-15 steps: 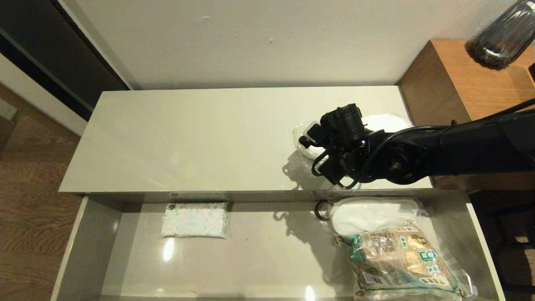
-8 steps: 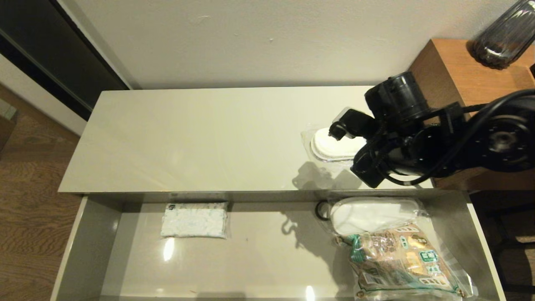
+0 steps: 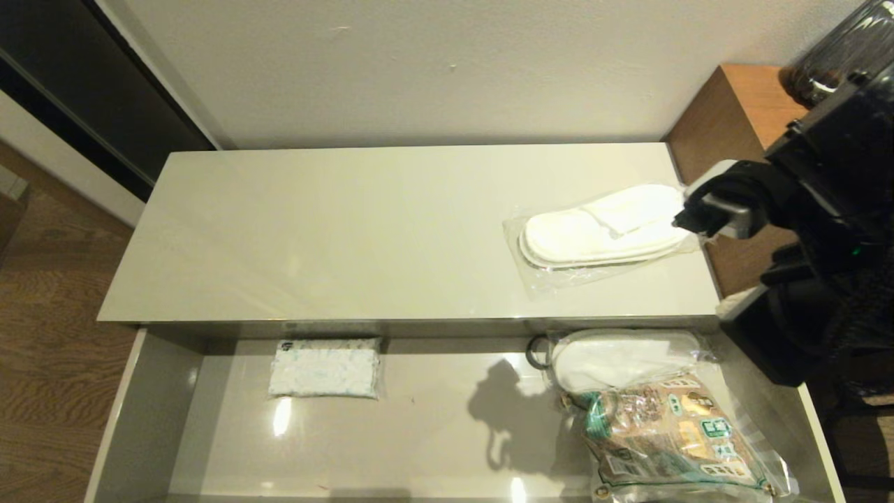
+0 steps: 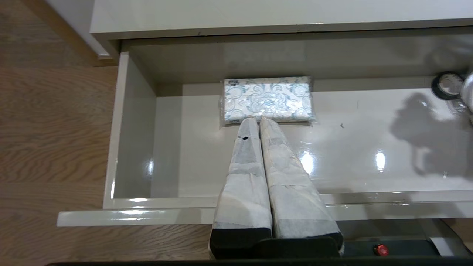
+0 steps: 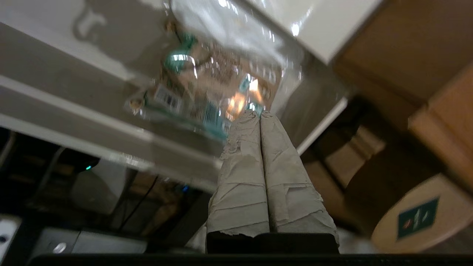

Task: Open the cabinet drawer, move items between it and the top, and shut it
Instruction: Close the drawer

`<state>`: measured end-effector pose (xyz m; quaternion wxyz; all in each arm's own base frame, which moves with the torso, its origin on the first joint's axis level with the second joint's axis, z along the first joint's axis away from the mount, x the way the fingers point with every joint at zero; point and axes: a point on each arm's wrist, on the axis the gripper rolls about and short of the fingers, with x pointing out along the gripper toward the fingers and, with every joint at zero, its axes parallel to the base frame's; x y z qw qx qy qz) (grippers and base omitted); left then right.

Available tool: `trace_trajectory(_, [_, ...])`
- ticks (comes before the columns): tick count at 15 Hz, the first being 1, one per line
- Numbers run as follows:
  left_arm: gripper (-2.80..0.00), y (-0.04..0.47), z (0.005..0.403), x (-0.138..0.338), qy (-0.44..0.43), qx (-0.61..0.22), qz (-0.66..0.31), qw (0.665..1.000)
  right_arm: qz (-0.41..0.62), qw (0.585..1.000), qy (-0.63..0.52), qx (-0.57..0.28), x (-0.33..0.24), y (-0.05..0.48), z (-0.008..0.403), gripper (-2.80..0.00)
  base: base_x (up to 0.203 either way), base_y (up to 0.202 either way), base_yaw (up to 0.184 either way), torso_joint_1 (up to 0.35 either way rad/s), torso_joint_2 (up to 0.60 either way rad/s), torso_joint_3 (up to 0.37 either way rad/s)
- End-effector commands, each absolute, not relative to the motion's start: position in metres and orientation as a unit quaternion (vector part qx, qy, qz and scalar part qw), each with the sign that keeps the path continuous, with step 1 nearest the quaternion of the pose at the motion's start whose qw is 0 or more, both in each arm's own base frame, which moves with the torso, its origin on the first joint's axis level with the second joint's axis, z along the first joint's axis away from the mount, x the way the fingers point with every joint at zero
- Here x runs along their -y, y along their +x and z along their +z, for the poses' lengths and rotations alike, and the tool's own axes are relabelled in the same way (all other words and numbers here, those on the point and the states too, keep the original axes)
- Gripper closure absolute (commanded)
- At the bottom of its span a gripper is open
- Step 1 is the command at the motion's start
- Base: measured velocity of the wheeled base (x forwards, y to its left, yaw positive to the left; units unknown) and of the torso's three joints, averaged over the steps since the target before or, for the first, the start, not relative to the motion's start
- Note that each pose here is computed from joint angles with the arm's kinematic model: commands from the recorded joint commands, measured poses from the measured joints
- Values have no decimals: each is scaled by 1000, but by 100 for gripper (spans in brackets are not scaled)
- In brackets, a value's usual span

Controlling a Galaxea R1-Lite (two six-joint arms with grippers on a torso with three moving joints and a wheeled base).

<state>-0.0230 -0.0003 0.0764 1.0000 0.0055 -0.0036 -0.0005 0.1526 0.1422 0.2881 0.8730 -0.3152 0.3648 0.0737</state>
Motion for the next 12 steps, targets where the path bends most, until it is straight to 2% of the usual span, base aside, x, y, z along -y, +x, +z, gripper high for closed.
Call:
trace_trajectory(1, [0, -23, 76, 0, 5, 3, 0, 1000, 42, 879, -257, -399, -120, 131, 302, 0, 0, 0, 0, 0, 0, 0])
trace_trajectory(6, [0, -23, 76, 0, 5, 3, 0, 1000, -5, 897, -55, -439, -131, 126, 298, 0, 0, 0, 0, 0, 0, 0])
trace_trajectory(8, [0, -23, 76, 0, 5, 3, 0, 1000, -10, 898, -7, -440, -127, 110, 292, 0, 0, 0, 0, 0, 0, 0])
trace_trajectory(10, [0, -23, 76, 0, 5, 3, 0, 1000, 11, 919, 43, -392, -113, 95, 295, 0, 0, 0, 0, 0, 0, 0])
trace_trajectory(12, [0, -23, 76, 0, 5, 3, 0, 1000, -45, 942, 53, -327, -102, 95, 290, 0, 0, 0, 0, 0, 0, 0])
